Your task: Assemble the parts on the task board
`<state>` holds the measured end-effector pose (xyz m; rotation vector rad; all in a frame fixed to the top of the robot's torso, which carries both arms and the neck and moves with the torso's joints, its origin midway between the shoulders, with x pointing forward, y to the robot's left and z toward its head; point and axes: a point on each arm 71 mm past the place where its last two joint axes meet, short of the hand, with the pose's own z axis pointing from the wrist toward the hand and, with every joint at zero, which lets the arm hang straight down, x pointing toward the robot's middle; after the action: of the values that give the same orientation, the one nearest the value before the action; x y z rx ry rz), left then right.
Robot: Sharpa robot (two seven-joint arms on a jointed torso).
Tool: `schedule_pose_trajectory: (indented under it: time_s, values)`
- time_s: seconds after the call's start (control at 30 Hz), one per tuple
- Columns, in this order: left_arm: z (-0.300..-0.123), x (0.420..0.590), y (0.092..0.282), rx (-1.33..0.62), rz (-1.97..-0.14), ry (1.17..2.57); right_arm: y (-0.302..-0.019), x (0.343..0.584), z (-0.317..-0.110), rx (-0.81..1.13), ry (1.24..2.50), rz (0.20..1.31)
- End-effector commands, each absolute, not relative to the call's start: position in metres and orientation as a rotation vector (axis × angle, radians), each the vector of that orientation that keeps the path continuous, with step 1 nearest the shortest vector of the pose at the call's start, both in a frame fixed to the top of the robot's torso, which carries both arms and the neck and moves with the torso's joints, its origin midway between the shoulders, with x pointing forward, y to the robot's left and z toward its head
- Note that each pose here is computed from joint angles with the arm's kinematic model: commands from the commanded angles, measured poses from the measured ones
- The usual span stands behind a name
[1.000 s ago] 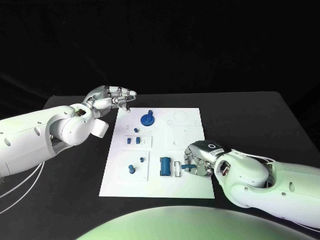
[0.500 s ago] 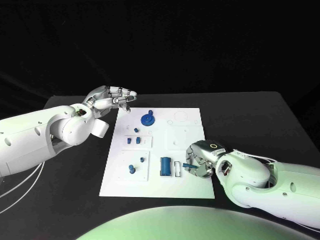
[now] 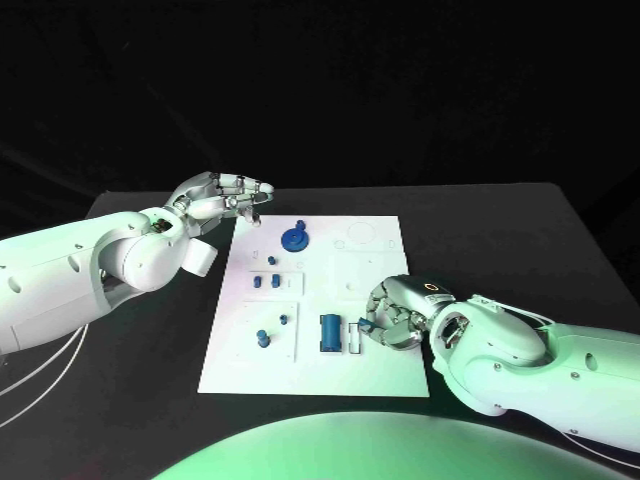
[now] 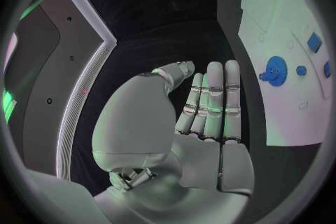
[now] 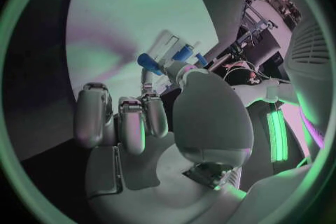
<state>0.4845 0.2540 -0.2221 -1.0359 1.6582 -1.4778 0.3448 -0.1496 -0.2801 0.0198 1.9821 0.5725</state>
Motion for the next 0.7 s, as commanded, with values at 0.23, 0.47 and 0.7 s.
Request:
schedule_pose_trajectory:
  time_s: [0.23,0.47,0.7]
  values:
    - [-0.221,0.483,0.251,-1.018,-1.499,1.668,-0.147,0.344,-0.284,0.229,2.063,0.623]
    - [-0.221,0.483,0.252,-1.018,-1.498,1.669,-0.145,0.346,-0.291,0.201,2.116,0.604]
    - [-0.221,0.483,0.251,-1.018,-1.497,1.672,-0.141,0.347,-0.293,0.147,2.131,0.589]
